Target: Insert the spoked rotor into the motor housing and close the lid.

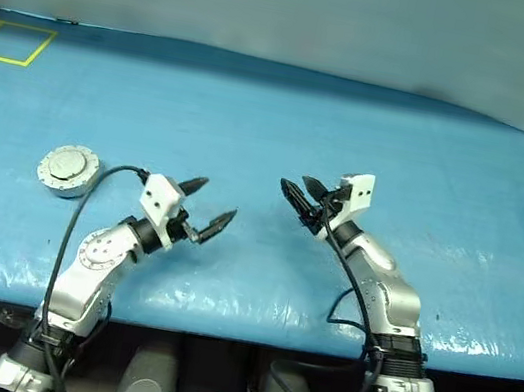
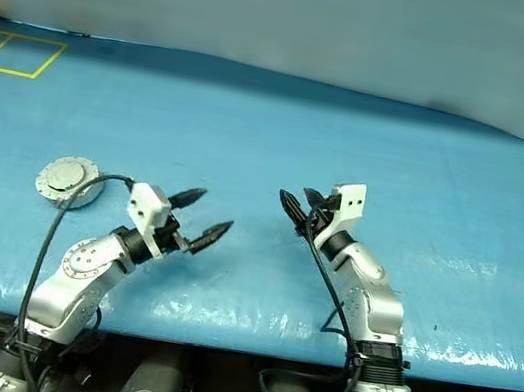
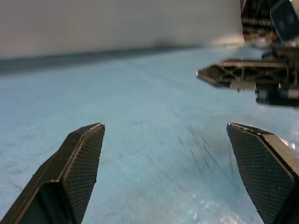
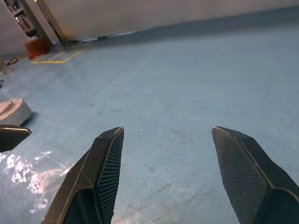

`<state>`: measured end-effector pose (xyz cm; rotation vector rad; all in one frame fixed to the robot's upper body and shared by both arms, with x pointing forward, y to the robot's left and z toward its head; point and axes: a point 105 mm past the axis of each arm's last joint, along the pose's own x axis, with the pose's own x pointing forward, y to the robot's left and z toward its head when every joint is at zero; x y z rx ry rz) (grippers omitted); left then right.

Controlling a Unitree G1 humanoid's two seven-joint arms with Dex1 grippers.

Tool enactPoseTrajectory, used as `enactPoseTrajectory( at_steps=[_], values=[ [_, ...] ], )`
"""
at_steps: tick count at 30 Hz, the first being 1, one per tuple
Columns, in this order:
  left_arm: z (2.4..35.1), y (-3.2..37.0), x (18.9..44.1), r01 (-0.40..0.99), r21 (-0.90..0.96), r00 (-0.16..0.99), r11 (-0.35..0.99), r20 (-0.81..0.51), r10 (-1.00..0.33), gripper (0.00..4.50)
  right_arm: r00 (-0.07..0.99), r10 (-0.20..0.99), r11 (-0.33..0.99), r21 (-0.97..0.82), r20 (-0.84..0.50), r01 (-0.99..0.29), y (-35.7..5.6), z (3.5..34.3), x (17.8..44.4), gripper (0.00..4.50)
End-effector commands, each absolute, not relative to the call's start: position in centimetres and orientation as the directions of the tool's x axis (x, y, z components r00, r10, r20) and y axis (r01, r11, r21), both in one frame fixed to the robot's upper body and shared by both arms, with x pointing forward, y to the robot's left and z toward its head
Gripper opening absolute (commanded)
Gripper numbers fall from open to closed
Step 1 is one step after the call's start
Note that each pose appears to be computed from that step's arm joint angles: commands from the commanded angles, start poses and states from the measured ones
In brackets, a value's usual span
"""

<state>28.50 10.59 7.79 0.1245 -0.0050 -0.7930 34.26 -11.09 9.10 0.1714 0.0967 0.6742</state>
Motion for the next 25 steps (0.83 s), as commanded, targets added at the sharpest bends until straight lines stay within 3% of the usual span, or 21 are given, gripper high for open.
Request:
enactPoseTrajectory(
  at_steps=[1,4,5,13,25],
  values=[
    [7.9,10.3,28.4,0.710,0.159,0.698,0.686,-0.031,-0.715,4.50,0.726,0.679,0.731,0.013,-0.109,-0.682,-11.2,8.8,33.4,3.52],
    [7.7,10.4,28.5,0.692,0.141,0.717,0.708,-0.014,-0.697,4.50,0.711,0.688,0.714,-0.041,-0.149,-0.699,-11.4,8.1,33.0,4.39],
    [8.0,10.4,28.6,0.684,0.132,0.723,0.718,0.007,-0.691,4.50,0.717,0.685,0.718,-0.048,-0.131,-0.695,-11.4,8.3,33.0,4.48],
    [9.2,11.1,29.4,0.611,0.146,0.775,0.778,0.090,-0.626,4.50,0.701,0.705,0.701,-0.043,-0.106,-0.712,-10.4,8.3,32.8,4.48],
    [9.1,12.3,30.4,0.512,0.188,0.839,0.838,0.101,-0.535,4.50,0.730,0.679,0.729,-0.050,-0.071,-0.683,-9.5,8.3,33.6,4.48]
  ],
)
